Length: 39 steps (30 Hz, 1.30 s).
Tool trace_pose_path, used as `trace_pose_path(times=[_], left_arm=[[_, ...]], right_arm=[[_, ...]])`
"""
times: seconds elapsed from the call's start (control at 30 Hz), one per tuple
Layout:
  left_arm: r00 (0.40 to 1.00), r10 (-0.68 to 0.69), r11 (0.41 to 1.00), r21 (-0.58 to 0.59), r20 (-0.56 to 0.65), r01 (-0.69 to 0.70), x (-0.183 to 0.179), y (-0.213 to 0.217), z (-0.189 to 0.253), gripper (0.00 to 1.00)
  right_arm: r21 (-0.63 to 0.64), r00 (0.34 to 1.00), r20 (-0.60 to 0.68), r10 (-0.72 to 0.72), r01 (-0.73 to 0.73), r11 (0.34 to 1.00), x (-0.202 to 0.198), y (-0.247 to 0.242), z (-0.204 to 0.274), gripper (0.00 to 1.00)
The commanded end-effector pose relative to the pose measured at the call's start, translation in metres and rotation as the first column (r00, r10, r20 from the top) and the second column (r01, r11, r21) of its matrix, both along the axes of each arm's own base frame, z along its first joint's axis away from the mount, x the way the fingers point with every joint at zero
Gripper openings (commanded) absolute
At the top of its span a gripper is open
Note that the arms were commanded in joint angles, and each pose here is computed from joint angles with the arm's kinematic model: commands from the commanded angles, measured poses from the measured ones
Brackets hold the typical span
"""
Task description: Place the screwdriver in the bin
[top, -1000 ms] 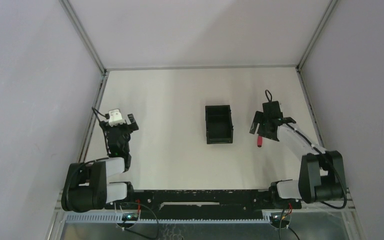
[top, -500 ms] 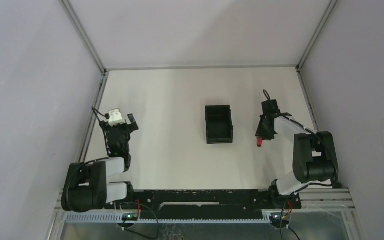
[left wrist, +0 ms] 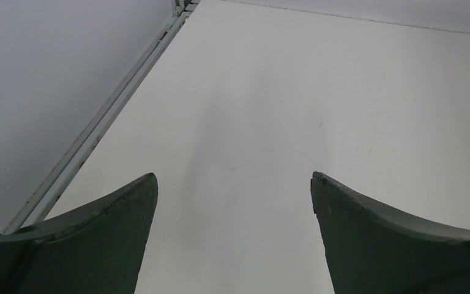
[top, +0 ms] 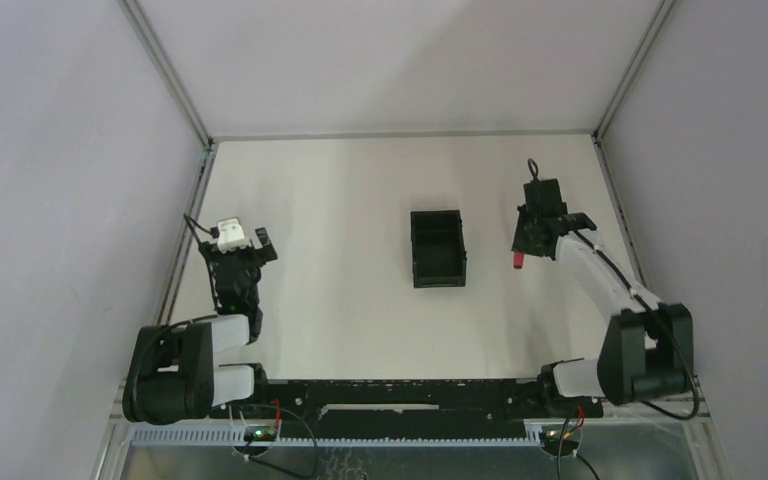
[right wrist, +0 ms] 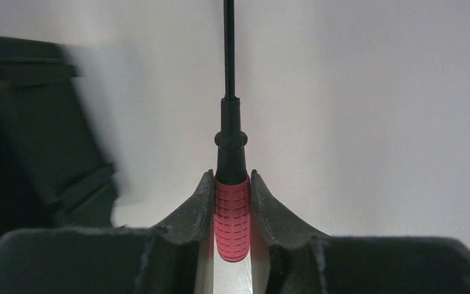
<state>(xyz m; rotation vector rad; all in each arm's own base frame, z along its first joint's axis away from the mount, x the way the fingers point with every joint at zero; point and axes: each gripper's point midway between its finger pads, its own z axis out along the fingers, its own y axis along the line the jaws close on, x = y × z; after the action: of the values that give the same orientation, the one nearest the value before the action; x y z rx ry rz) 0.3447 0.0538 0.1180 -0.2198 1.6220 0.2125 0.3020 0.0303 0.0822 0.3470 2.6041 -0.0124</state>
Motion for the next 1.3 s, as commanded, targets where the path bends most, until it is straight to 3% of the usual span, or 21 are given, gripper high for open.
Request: trace_pose_path(times=[0.0,0.17,0.27,0.4,0.73,0.93,1.27], left_arm=[[0.999,0.004,1.000,-0.007,0.050,-0.004,0.008,0.000,0.017,1.00],[0.999,0.005,1.000,-0.007,0.050,-0.004,0.008,0.000,0.017,1.00],[0.999,0.004,1.000,-0.006,0.050,-0.004,0.008,0.000,0.017,1.00],[0.999,0.005,1.000,-0.006,0.050,-0.005,0.008,0.001,0.017,1.00],[0.999,0.004,1.000,-0.007,0.050,-0.003,0.008,0.000,0.017,1.00],[0.999,0.005,1.000,-0.007,0.049,-0.005,0.008,0.000,0.017,1.00],[0.999,0.005,1.000,-0.006,0.050,-0.004,0.008,0.000,0.017,1.00]], right_arm=[[-0.055,0.948,0.206,0.245,-0.238,0.970,0.010,0.039,0.073,0.12],[-0.126,0.776,0.365,0.515,-0.507,0.853,-0.002,0.106,0.127,0.13],[-0.141,0.680,0.430,0.594,-0.599,0.788,-0.009,0.134,0.146,0.15],[-0.172,0.604,0.441,0.664,-0.669,0.723,-0.011,0.157,0.147,0.17],[-0.186,0.603,0.345,0.719,-0.707,0.682,0.011,0.186,0.098,0.17],[-0.204,0.665,0.210,0.717,-0.687,0.697,0.023,0.179,0.049,0.15],[-0.185,0.703,0.124,0.700,-0.677,0.712,0.032,0.179,0.006,0.17]])
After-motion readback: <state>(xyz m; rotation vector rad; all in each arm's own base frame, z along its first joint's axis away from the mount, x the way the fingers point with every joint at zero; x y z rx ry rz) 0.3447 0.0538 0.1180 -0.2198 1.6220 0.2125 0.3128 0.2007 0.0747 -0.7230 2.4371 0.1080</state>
